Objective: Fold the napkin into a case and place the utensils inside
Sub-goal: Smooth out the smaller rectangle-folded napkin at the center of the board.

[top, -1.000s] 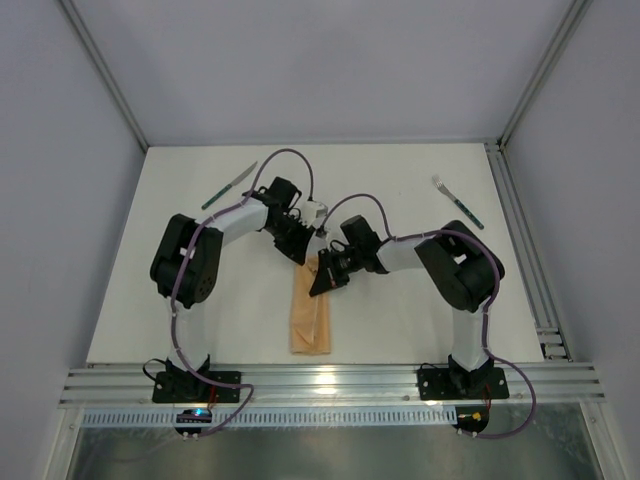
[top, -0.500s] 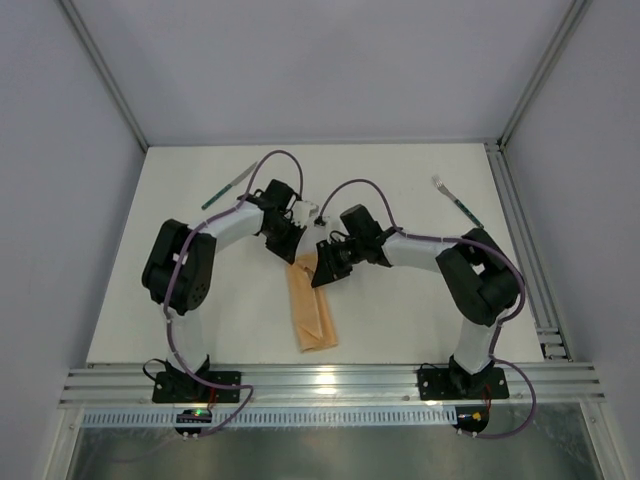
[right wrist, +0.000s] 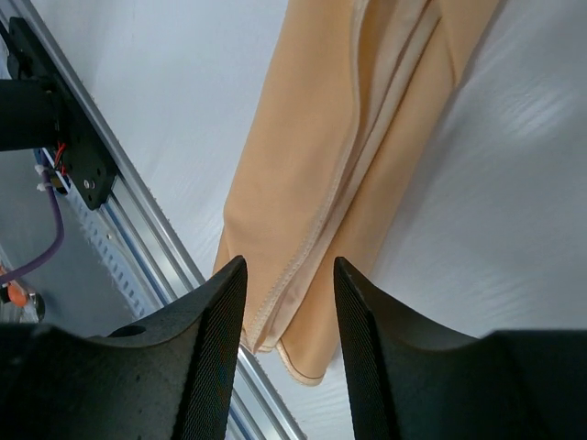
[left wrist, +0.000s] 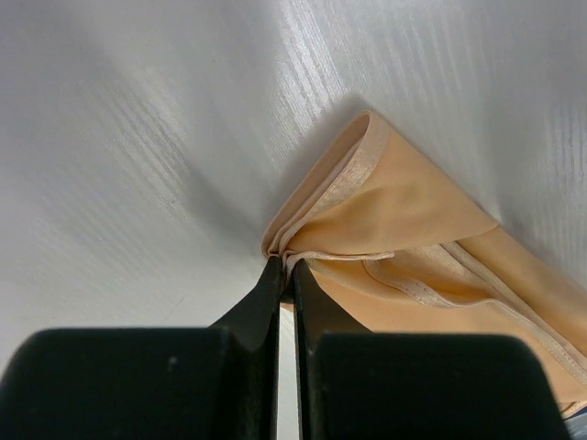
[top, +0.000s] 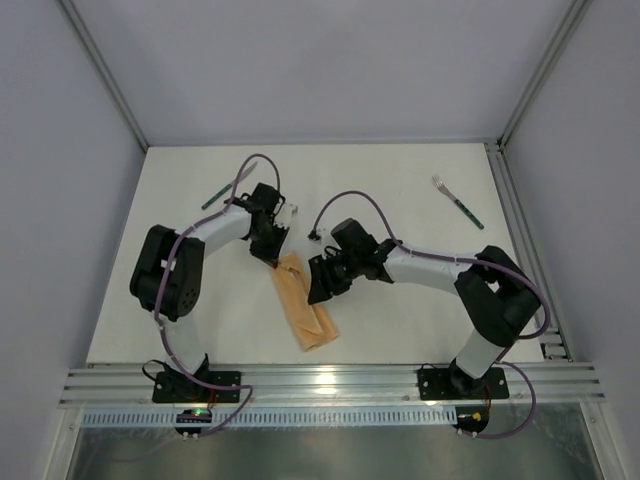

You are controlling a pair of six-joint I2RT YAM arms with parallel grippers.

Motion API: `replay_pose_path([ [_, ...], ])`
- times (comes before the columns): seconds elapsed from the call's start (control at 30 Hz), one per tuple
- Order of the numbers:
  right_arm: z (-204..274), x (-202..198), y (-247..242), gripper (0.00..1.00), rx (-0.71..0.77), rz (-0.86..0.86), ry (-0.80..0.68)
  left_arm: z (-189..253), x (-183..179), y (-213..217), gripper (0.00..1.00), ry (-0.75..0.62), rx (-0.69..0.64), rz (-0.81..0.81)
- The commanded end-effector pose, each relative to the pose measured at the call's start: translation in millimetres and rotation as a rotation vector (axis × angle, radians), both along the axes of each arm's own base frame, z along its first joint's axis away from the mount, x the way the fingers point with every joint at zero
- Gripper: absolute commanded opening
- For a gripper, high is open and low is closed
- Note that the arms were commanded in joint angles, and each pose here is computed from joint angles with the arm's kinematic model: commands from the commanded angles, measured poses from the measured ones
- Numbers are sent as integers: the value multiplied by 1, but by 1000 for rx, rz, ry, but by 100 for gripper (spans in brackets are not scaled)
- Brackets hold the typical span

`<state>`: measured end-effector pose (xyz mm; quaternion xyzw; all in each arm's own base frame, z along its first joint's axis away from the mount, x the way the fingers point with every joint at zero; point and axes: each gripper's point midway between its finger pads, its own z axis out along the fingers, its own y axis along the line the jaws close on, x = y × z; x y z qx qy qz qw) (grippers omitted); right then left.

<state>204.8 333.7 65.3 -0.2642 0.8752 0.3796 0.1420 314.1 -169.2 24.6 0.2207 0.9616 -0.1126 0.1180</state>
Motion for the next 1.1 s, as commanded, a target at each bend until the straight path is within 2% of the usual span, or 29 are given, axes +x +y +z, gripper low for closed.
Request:
replay_pose_path([
  [0.0,2,-11,8,48,-18,2,1,1,-11,12,0,30,35,63],
  [0.5,-40,-27,3,47,-136,3,40,3,-23,18,0,69,26,111],
  [0.53,-42,-27,3,43,-141,5,44,1,-26,19,0,78,30,114],
  [0.57,-42,-27,4,31,-137,11,45,1,-26,18,0,80,26,113],
  [0.67,-46,-30,7,15,-127,28,62,-1,-29,19,0,89,27,115],
  [0.7,-47,-29,6,6,-127,31,61,0,-30,20,0,87,30,114],
  [0.83,-45,-24,4,4,-113,29,65,4,-32,23,2,86,39,106],
  [0.93,-42,-18,0,4,-114,34,66,10,-37,25,12,93,39,89],
  [0.97,-39,-15,2,4,-109,52,48,13,-37,26,22,90,40,78],
  [1.07,-32,-14,2,4,-97,93,58,29,-43,30,37,75,45,54],
])
